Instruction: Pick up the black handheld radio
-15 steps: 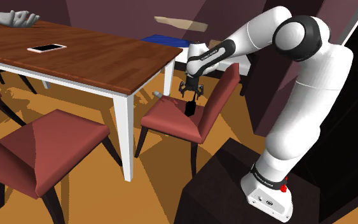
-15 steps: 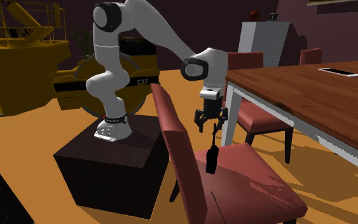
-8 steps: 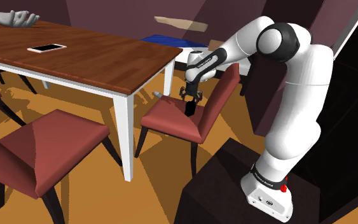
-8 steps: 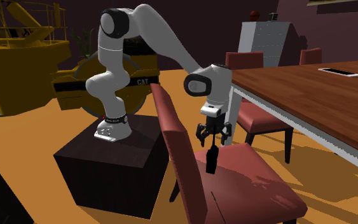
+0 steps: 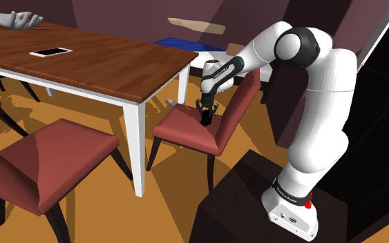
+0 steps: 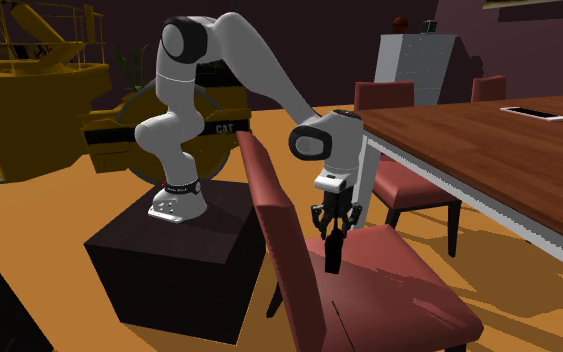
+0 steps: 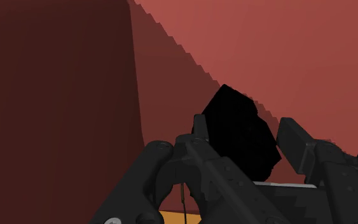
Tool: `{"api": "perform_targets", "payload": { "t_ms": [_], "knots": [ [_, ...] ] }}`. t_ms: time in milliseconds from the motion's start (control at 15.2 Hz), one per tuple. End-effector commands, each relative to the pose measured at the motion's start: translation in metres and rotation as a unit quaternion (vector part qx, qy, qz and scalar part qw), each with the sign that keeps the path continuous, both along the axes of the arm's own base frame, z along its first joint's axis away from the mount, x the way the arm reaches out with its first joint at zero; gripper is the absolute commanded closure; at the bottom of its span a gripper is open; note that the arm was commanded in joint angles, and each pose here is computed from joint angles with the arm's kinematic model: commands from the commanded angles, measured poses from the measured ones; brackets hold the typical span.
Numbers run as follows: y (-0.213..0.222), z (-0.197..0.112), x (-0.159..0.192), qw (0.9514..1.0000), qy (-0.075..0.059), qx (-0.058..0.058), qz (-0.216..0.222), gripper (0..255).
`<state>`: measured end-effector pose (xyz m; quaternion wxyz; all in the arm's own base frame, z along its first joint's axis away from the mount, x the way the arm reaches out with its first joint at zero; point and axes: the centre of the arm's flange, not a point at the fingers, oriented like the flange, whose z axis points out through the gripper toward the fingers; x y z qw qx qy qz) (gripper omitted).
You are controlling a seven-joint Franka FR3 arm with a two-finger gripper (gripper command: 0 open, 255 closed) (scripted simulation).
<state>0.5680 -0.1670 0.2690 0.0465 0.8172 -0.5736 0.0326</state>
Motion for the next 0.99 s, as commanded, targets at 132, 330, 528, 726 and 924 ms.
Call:
{"api": "perform_targets", "payload": {
  "t_ms": [132, 330, 528, 726, 924],
  "knots": [
    [0.000, -0.001, -0.001, 1.0000, 0.001, 0.000, 0.000, 255],
    [0.000, 0.000, -0.001, 1.0000, 0.001, 0.000, 0.000, 255],
    [0.000, 0.005, 0.000, 1.0000, 0.001, 0.000, 0.000, 255],
    [0.000, 0.020, 0.000, 1.0000, 0.001, 0.000, 0.000, 255],
    [0.000, 0.036, 0.000, 1.0000, 0.001, 0.000, 0.000, 255]
  ]
}}
